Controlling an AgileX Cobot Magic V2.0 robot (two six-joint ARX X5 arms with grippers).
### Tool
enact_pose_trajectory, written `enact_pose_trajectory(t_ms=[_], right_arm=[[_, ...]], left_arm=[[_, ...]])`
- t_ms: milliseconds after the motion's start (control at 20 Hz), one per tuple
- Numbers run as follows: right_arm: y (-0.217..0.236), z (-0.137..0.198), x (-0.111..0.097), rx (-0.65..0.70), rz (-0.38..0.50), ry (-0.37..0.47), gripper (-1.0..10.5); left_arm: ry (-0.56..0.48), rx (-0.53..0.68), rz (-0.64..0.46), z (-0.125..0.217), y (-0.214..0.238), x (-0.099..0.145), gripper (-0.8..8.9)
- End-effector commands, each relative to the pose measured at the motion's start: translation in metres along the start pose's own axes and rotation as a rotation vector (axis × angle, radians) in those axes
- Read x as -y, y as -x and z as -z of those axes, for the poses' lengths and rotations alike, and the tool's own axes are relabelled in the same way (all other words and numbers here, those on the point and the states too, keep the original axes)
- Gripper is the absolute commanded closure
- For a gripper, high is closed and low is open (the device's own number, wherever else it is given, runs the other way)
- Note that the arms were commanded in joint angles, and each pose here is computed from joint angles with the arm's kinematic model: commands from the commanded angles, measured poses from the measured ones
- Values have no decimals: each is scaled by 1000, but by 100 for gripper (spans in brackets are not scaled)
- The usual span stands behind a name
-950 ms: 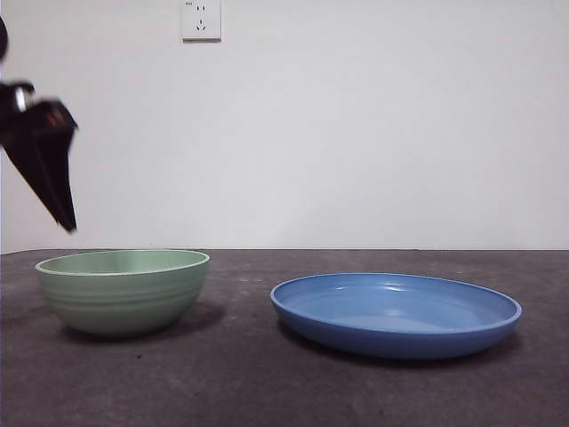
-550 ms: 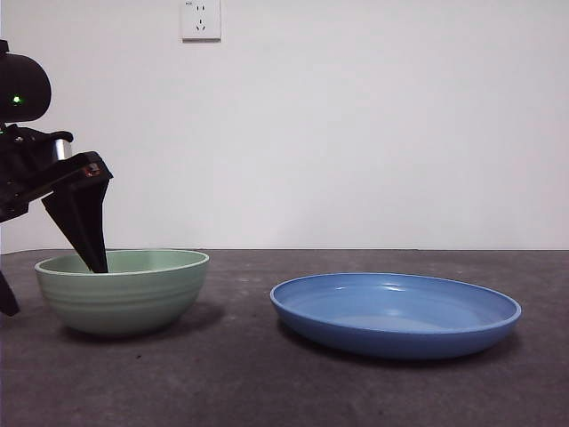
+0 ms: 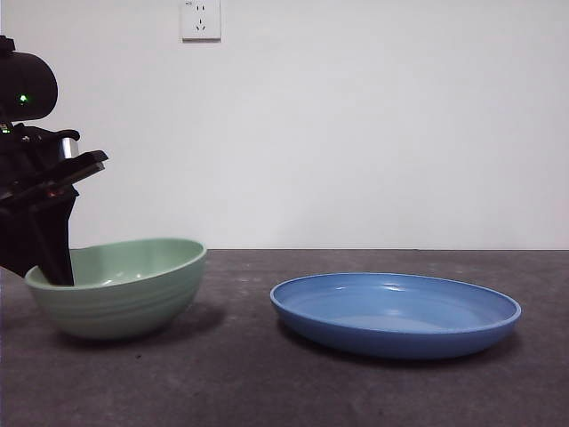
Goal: Place the green bowl on the blue plate
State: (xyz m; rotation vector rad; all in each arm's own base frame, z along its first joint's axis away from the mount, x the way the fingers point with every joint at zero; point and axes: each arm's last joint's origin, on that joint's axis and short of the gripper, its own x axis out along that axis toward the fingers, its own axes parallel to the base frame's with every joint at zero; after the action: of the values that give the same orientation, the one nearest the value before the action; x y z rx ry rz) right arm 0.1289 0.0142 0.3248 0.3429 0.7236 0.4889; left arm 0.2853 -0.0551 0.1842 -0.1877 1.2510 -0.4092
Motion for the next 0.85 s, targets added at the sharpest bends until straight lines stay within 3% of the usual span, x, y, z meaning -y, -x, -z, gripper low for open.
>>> enact_pose_trajectory(t_ms=[50, 450, 600, 850], right_arm=[[2, -4, -2, 14, -6, 16, 291], [2, -4, -2, 13, -6, 15, 291], [2, -4, -2, 13, -7, 12, 291], [2, -4, -2, 13, -7, 13, 291]], left_arm=[[5, 14, 2, -7, 1, 2, 804], [16, 2, -22, -32, 32, 28, 804], [-39, 14, -45, -44, 46, 55, 804], [-170, 14, 20, -66, 41, 119, 804]])
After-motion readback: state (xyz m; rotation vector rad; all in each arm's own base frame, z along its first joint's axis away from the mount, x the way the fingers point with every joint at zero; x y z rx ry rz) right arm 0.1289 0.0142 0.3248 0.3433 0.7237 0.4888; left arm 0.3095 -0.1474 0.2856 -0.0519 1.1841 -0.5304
